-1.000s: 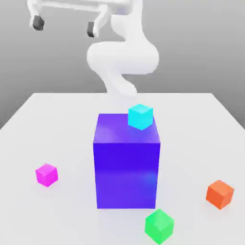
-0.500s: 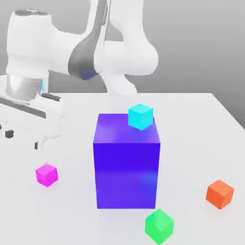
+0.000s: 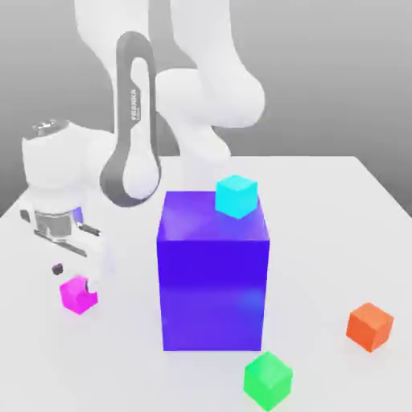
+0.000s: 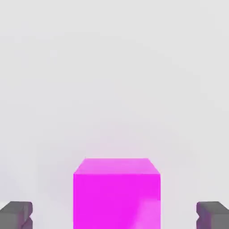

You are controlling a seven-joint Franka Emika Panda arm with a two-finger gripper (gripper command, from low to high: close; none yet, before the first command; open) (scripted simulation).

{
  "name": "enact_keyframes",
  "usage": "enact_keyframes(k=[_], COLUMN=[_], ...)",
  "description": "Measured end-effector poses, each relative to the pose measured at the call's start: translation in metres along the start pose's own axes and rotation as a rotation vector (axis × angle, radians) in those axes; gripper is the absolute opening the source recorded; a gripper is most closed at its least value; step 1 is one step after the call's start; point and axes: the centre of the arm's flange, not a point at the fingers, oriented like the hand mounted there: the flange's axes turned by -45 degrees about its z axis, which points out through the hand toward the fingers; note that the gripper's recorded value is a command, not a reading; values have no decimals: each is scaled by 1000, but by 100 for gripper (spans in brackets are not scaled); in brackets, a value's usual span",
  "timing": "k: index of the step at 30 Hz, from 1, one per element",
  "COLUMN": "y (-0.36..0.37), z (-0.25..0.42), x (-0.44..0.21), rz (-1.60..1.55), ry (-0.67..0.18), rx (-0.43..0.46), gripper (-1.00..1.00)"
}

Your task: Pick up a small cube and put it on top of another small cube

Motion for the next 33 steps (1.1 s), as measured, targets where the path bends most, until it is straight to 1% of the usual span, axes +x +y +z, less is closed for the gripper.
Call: enact_keyframes(k=[2, 3, 10, 21, 27, 33], y=[0, 1, 0, -1, -82, -176], z=[14, 19, 19, -44, -55, -67], x=[-2, -3, -3, 1, 32, 43], rz=[-1, -2, -2, -7, -65, -94], ry=[-3, -5, -5, -8, -14, -17], rx=[-2, -3, -2, 2, 7, 6], gripper=[0, -100, -100, -100, -100, -100])
